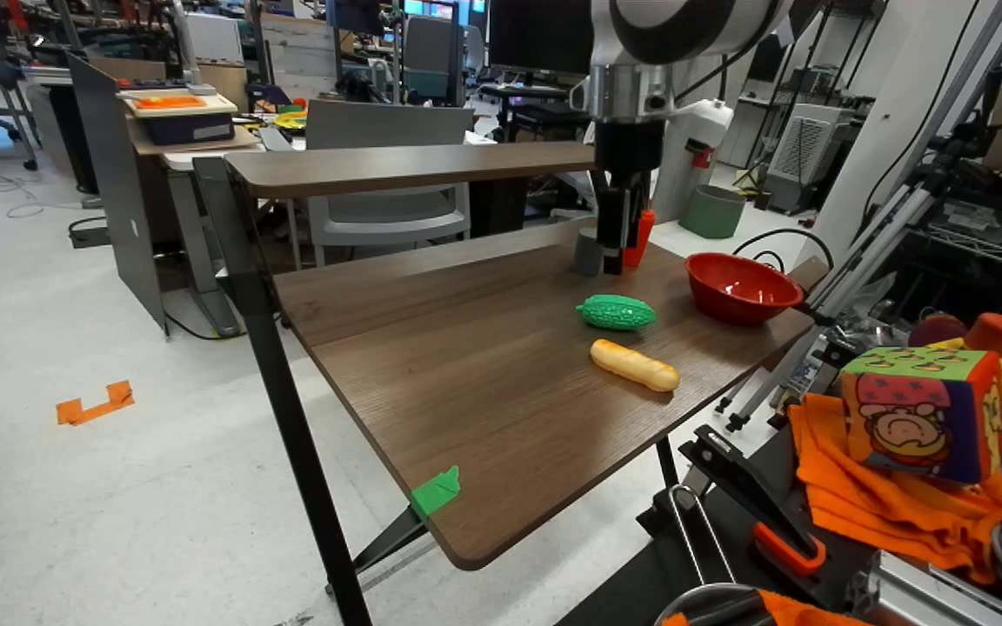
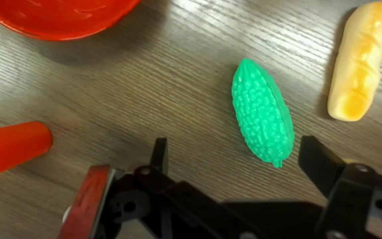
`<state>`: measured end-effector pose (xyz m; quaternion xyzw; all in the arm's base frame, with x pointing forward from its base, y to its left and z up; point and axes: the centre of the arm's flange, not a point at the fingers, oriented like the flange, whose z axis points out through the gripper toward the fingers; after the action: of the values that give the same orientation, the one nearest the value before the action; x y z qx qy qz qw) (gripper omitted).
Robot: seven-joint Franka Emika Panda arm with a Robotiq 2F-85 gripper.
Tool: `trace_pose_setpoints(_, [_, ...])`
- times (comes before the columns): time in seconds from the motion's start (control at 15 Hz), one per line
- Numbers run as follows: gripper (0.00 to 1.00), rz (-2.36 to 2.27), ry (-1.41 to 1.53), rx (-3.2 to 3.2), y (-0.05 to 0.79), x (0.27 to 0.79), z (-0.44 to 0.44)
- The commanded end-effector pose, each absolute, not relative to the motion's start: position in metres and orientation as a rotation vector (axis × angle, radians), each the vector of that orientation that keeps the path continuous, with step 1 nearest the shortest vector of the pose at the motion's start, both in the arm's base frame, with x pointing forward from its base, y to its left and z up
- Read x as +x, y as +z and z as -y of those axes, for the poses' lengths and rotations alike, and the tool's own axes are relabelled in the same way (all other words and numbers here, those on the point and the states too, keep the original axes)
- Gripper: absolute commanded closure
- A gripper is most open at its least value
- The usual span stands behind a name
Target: Put the green object in the red bowl
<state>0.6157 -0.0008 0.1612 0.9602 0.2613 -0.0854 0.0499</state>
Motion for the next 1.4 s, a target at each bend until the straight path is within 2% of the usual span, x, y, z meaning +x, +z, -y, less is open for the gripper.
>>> trace_pose_setpoints(0.0, [0.00,-0.921,-0.371,2.867,0.145,0.639,-0.006])
trace_pose_setpoints(1.07, [0.00,-1.179,-0.660,2.543,0.097,0.614,-0.066])
trace_pose_setpoints(1.13, [0.02,-1.176,-0.662,2.537,0.095,0.614,-0.067])
trace_pose_setpoints(1.2, [0.26,-1.174,-0.656,2.535,0.094,0.615,-0.068])
trace_pose_setpoints(1.33, [0.29,-1.165,-0.652,2.534,0.092,0.616,-0.067])
